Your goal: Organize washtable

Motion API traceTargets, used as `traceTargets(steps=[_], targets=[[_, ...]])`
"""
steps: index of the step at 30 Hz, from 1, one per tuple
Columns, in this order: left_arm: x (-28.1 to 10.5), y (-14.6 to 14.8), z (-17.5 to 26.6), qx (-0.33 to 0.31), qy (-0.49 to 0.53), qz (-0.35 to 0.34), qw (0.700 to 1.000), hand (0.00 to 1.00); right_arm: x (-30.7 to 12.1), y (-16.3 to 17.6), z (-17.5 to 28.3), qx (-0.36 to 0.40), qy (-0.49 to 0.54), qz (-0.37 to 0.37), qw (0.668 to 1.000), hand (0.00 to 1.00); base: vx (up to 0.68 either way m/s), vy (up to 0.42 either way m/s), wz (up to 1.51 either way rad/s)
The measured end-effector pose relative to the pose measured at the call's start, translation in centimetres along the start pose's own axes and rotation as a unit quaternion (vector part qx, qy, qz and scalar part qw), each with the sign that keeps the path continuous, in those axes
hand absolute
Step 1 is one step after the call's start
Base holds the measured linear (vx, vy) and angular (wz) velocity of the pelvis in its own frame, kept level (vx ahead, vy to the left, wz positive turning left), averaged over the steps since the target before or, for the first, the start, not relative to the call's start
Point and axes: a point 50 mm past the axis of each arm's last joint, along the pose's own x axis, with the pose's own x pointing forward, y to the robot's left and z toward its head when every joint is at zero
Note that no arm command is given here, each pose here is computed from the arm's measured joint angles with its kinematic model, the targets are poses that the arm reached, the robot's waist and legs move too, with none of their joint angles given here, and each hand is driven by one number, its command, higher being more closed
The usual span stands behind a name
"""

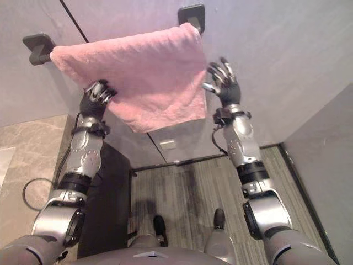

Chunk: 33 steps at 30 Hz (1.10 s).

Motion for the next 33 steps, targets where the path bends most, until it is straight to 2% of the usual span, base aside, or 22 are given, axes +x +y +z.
traceTargets(steps=[7,13,17,22,25,28,30,31,33], targets=[[-5.9,5.2,-3.7,-0.007,0.073,0.119,0.99,0.0,-4.4,-6.4,-1.1,0.009,0.019,-0.119,0.993,0.0,0.0,0.001,0.01],[-13.3,10.4,-8.0,0.013,0.195,0.241,0.951,0.0,-9.5,-9.4,-3.9,0.015,0.07,-0.196,0.978,0.0,0.0,0.002,0.0],[-16.8,10.8,-10.4,0.031,0.271,0.257,0.927,0.0,-12.2,-10.3,-5.5,0.019,0.1,-0.231,0.968,0.0,0.0,0.0,0.0],[-21.3,10.4,-13.3,0.056,0.369,0.261,0.89,0.0,-17.2,-11.5,-8.8,-0.009,0.189,-0.274,0.943,0.0,0.06,-0.006,-0.01],[-24.2,9.5,-14.9,0.065,0.428,0.25,0.866,0.0,-21.6,-11.8,-11.5,-0.005,0.265,-0.298,0.917,0.0,0.08,-0.007,-0.04],[-26.7,8.7,-16.1,0.064,0.481,0.238,0.841,0.0,-26.3,-11.6,-14.3,-0.009,0.361,-0.319,0.876,0.0,0.07,-0.009,-0.03],[-28.5,8.1,-16.8,0.054,0.51,0.245,0.822,0.0,-30.9,-11.3,-16.1,0.019,0.43,-0.366,0.825,0.0,0.06,-0.005,-0.1],[-29.0,8.0,-16.9,0.051,0.519,0.248,0.817,0.0,-32.0,-11.2,-16.4,0.025,0.445,-0.38,0.811,0.0,0.05,0.008,-0.18],[-30.6,7.4,-17.5,0.047,0.553,0.254,0.792,0.0,-35.7,-11.1,-17.0,0.049,0.491,-0.432,0.755,0.0,0.04,0.015,-0.19]])
